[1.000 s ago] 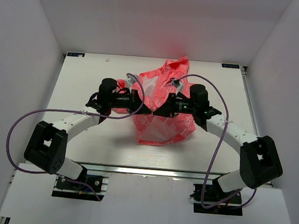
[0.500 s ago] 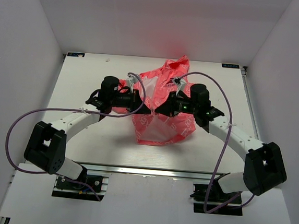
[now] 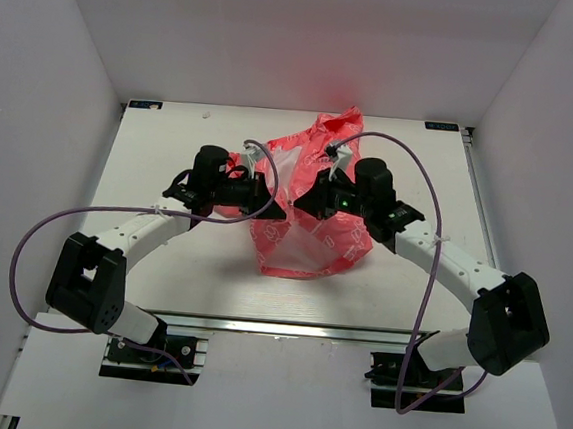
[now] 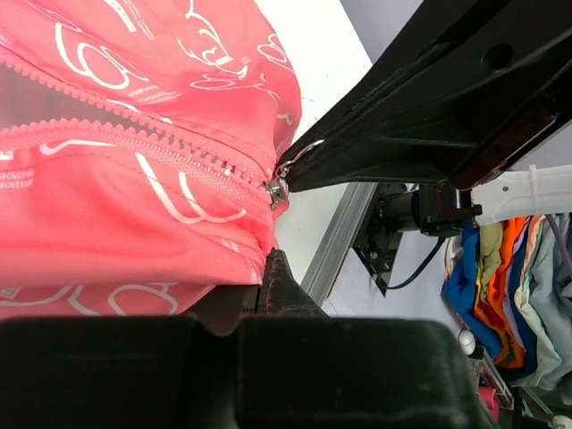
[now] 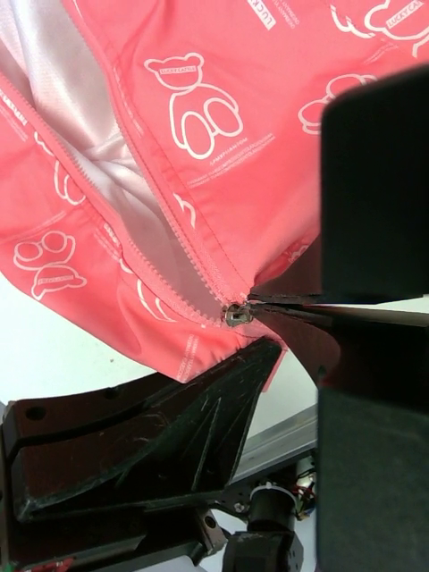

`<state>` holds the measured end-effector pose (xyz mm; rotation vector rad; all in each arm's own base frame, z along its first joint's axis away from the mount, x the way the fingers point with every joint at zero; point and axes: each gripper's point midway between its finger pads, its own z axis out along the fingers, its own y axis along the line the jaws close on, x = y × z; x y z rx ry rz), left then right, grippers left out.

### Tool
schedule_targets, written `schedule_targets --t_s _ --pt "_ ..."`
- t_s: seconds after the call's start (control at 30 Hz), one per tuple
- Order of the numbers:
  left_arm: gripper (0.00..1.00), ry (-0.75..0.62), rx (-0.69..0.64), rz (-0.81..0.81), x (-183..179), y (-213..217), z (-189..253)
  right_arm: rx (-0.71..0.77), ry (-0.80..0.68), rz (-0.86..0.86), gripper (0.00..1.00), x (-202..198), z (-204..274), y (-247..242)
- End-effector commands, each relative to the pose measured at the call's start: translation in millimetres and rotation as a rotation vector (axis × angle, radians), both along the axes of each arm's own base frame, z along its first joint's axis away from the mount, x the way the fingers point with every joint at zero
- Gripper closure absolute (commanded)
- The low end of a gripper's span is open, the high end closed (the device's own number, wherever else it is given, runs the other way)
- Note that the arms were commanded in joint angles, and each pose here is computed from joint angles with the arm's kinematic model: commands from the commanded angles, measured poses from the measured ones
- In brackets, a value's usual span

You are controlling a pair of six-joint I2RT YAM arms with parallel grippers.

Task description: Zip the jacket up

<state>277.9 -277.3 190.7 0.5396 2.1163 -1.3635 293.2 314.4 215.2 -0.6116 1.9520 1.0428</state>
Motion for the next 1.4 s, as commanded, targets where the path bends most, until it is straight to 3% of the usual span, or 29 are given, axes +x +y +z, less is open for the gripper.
schedule_targets --t_s 0.0,0.2,0.37,0.53,0.57,0.63,0.67,0.93,1.13,1.3,1.37 --pt "1.00 0.128 0.036 -0.060 -33 5 -13 0.043 -0.219 -0.239 1.00 61 57 -21" --pt "1.00 0.225 0.042 -0.099 -61 10 -21 0.000 -0.214 -0.280 1.00 84 47 -17" --pt "1.00 0.338 0.069 -0.084 -85 20 -33 -0.010 -0.182 -0.404 1.00 128 37 -11" --pt "1.00 0.359 0.077 -0.073 -96 26 -39 -0.018 -0.226 -0.493 1.00 163 40 -9" --pt "1.00 0.353 0.069 -0.071 -96 25 -38 -0.048 -0.217 -0.517 1.00 178 24 -10" --pt "1.00 0.377 0.066 -0.073 -101 26 -41 -0.032 -0.246 -0.558 1.00 202 39 -10" --pt "1.00 0.391 0.069 -0.076 -104 27 -43 -0.070 -0.217 -0.601 1.00 223 15 -16" --pt "1.00 0.446 0.034 -0.052 -116 29 -44 -0.002 -0.282 -0.904 1.00 358 33 -74" --pt "1.00 0.513 0.004 -0.035 -124 29 -48 0.081 -0.352 -1.020 1.00 409 30 -104" --pt "1.00 0.555 -0.019 -0.019 -126 29 -50 0.147 -0.349 -0.905 1.00 413 21 -91" --pt "1.00 0.552 -0.016 -0.005 -121 27 -53 0.161 -0.341 -0.753 1.00 398 28 -68"
